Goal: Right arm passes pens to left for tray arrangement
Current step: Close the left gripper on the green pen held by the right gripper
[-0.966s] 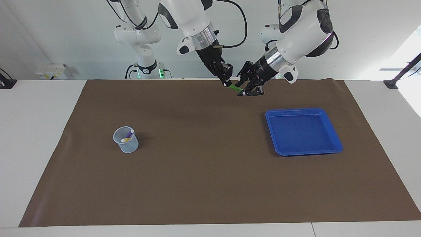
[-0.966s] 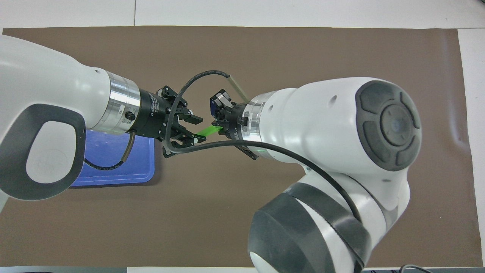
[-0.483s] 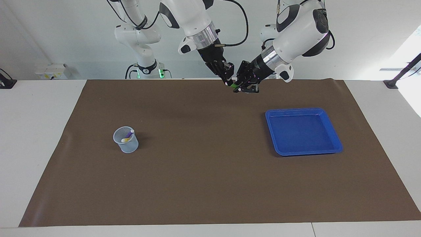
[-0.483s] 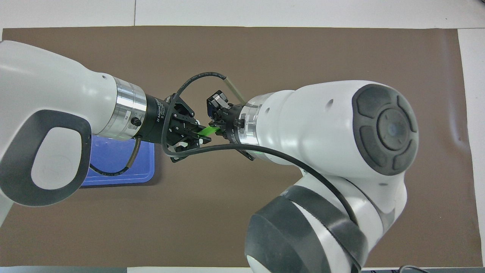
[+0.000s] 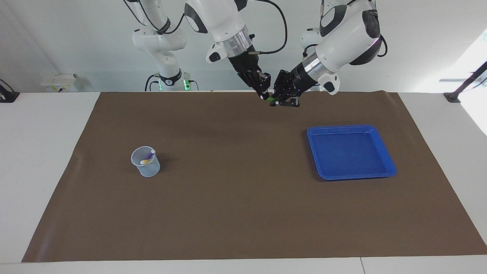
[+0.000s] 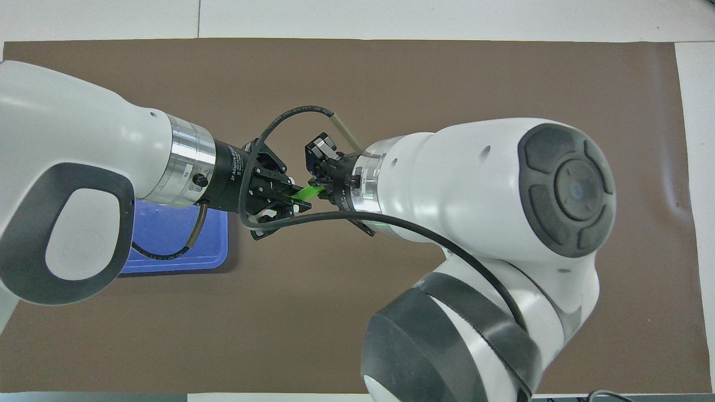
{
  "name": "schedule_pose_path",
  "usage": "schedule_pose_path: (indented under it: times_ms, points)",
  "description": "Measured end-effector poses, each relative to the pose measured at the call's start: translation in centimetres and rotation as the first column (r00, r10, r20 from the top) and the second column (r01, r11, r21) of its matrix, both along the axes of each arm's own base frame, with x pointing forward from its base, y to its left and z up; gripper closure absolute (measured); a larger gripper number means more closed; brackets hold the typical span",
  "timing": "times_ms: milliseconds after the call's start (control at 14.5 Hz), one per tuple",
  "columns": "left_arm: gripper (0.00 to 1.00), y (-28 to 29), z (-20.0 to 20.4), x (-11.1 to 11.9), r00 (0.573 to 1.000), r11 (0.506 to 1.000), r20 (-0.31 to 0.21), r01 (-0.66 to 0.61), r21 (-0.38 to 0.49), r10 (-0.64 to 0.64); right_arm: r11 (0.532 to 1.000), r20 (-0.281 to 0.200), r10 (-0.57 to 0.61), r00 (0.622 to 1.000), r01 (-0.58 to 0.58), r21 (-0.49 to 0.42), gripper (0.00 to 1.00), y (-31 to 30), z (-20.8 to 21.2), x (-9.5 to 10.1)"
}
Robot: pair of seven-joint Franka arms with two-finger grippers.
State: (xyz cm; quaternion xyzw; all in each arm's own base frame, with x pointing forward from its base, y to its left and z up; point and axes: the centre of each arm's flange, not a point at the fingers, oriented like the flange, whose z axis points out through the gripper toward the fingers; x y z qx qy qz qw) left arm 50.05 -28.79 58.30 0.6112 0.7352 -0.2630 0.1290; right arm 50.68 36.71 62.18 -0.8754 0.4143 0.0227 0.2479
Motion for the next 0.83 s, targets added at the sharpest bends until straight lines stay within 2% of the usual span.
schedule_pose_path:
  times_ms: [276,345,552,621,828]
  points:
    - [0.82,0.01,0.02,-0.02,1.000,1.000,-0.002,-0.004,0.001,0.004,1.000,0.000,0.000,1.000,0.000,0.000,0.83,0.00,0.01,0.00]
    - [0.82,0.00,0.04,-0.03,1.000,1.000,-0.005,-0.007,0.000,0.007,1.000,0.001,0.000,1.000,0.000,0.001,0.78,0.01,0.02,0.02]
    - [0.82,0.02,0.10,-0.05,1.000,1.000,-0.009,-0.015,0.001,0.015,1.000,0.003,-0.001,1.000,0.001,0.002,0.51,0.01,0.04,0.03]
    - [0.82,0.03,0.10,-0.04,1.000,1.000,-0.009,-0.016,0.001,0.016,1.000,0.003,-0.001,1.000,0.001,0.002,0.36,0.01,0.03,0.03]
    - [0.82,0.24,0.20,0.21,1.000,1.000,0.016,-0.005,-0.006,0.006,0.999,0.028,0.036,0.999,-0.036,-0.022,0.06,-0.24,-0.18,0.22]
